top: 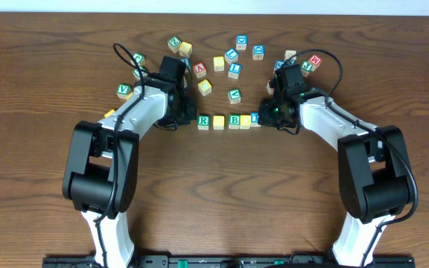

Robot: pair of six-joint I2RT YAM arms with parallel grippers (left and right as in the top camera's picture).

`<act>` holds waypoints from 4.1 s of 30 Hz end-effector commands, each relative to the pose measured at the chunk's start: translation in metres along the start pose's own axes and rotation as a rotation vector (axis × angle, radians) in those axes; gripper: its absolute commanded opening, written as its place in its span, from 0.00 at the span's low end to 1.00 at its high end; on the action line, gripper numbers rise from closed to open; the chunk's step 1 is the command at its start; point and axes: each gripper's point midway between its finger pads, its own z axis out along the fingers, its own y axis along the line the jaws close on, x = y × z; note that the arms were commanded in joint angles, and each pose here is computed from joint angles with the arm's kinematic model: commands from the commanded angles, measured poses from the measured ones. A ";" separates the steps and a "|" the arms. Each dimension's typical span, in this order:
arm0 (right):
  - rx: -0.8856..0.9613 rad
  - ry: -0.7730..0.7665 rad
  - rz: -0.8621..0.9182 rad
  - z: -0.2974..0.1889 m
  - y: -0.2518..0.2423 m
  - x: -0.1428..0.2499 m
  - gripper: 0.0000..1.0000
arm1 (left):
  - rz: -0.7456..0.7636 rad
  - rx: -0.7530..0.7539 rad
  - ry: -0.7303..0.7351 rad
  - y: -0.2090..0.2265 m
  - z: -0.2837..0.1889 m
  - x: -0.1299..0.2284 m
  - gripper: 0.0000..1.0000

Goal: Spell out ROBOT

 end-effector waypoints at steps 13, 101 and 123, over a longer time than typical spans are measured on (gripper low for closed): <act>-0.011 0.024 -0.025 0.004 0.006 0.009 0.02 | -0.008 0.007 0.014 -0.008 0.004 0.007 0.08; 0.005 0.125 0.045 -0.010 -0.009 0.019 0.04 | 0.122 -0.091 -0.045 -0.004 -0.027 0.004 0.08; 0.010 -0.061 -0.129 -0.017 0.041 -0.034 0.02 | 0.063 -0.138 -0.323 0.033 -0.147 -0.043 0.08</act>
